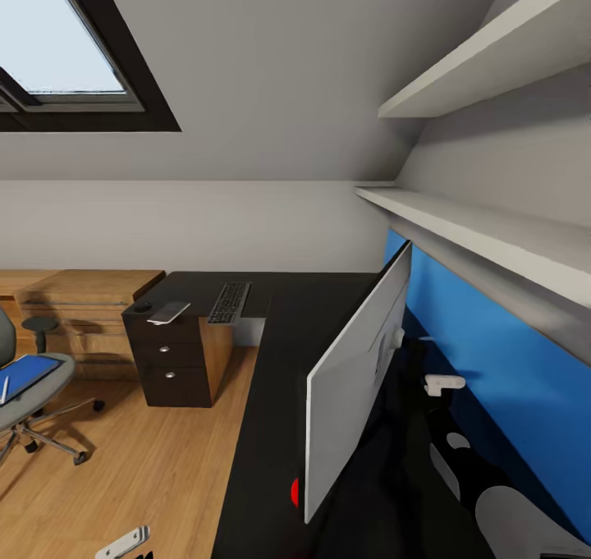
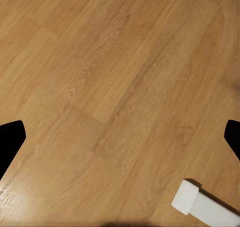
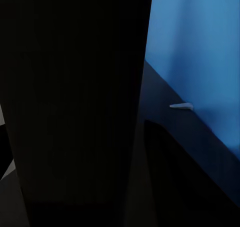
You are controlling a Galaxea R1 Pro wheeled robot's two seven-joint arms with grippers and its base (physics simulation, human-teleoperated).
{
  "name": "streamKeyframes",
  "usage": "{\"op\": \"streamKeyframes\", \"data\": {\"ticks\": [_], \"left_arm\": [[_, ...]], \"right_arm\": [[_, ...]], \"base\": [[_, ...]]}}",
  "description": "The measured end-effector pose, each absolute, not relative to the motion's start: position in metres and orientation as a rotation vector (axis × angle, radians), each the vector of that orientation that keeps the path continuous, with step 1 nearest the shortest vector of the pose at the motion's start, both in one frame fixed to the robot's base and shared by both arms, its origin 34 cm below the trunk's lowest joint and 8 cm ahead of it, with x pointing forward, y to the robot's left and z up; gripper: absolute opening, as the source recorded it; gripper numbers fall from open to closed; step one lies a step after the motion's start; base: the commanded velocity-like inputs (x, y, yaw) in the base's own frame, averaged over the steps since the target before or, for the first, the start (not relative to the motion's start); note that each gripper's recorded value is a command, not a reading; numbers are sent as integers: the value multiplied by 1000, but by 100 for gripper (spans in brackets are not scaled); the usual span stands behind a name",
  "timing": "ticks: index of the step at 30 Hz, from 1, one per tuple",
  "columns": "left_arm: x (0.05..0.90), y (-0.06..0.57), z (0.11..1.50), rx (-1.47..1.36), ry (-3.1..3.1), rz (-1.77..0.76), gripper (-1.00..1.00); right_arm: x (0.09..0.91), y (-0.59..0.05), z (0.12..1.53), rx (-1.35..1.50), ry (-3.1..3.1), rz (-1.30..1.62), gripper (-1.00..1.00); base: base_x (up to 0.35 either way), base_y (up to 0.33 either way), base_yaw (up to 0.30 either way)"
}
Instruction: In the bedroom, organize the workspace by keeping the computer under the desk, ensuring the monitor is on the desk, placing the keyboard on the desk next to the monitor, placing the mouse on the desk next to the keyboard, moving the folder from the swivel chair onto the desk next to the mouse, stacking the notebook on top of the folder with the pen on top of the notebook, and positioning the swivel chair next to the desk.
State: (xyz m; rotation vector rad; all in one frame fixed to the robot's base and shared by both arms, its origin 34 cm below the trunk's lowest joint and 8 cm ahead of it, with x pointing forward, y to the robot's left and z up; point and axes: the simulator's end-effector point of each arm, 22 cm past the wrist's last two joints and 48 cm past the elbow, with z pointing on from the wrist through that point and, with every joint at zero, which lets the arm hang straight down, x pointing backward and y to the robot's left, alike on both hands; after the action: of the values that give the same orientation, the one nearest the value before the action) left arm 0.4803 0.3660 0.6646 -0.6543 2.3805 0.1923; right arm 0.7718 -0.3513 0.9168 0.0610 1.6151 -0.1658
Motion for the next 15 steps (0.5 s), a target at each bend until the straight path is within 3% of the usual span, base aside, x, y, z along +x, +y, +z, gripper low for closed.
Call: {"op": "streamKeyframes", "data": {"ticks": [15], "left_arm": [[480,366,664,-656,2380,193,100]], "right_arm": [[772,-350,917,56,1616,-163,-100]], "base": [[78,-7,0]]}}
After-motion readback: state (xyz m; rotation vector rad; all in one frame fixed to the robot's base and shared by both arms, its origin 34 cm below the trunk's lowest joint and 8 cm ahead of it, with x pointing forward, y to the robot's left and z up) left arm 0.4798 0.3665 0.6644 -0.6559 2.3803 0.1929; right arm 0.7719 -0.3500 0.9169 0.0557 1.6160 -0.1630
